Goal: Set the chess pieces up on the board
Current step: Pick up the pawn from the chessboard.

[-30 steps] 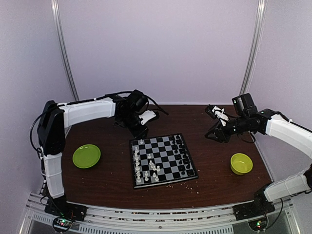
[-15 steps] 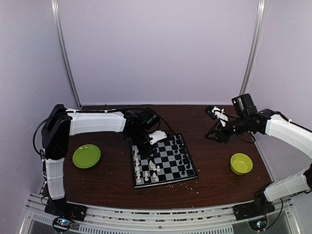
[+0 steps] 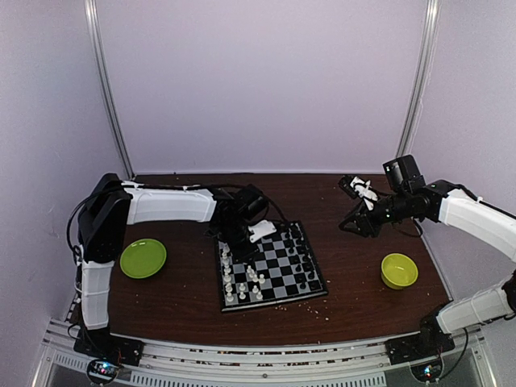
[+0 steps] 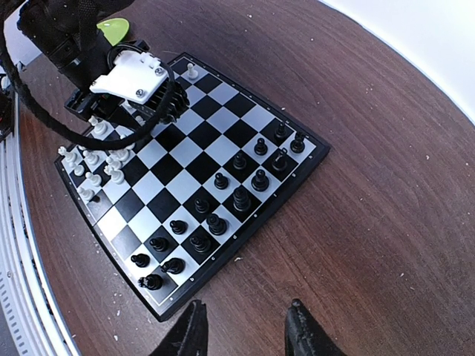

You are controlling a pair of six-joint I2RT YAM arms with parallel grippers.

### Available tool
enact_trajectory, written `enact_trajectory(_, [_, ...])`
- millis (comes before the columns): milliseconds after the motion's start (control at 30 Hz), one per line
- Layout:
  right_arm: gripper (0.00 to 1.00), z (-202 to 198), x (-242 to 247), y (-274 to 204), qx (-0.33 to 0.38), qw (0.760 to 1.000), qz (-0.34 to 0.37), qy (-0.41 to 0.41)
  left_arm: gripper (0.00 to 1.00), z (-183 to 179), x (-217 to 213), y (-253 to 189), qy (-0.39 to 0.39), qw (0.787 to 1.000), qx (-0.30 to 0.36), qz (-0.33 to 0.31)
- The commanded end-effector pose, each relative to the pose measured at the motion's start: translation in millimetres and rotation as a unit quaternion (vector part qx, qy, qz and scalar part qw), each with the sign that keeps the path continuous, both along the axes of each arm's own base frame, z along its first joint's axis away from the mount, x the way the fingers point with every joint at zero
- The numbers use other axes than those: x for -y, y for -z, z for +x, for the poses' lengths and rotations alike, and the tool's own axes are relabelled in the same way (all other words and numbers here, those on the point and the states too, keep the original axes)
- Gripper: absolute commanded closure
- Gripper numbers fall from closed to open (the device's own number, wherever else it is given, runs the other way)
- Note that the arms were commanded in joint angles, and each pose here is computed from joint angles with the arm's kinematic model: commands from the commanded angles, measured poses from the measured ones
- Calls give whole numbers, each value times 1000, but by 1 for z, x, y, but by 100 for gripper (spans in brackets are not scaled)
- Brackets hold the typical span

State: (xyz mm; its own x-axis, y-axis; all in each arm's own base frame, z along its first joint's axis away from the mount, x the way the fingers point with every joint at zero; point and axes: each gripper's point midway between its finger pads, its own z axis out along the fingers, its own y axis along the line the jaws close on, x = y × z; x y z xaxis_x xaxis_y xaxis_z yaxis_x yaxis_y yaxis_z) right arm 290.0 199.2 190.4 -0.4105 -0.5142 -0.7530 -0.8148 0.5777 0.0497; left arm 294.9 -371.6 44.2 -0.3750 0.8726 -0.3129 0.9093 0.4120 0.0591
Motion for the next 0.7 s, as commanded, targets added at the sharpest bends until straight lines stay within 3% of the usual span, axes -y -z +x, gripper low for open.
enact_trajectory(0, [64, 6, 2, -6, 9, 1000, -4, 4, 71, 8, 1, -6, -6, 1000, 18, 3])
enact_trajectory(267, [64, 6, 2, -3, 3, 1000, -7, 3, 72, 1, -7, -7, -3, 1000, 10, 11])
enact_trajectory(667, [64, 7, 2, -1, -1, 1000, -9, 3, 85, -6, -13, -9, -3, 1000, 0, 17])
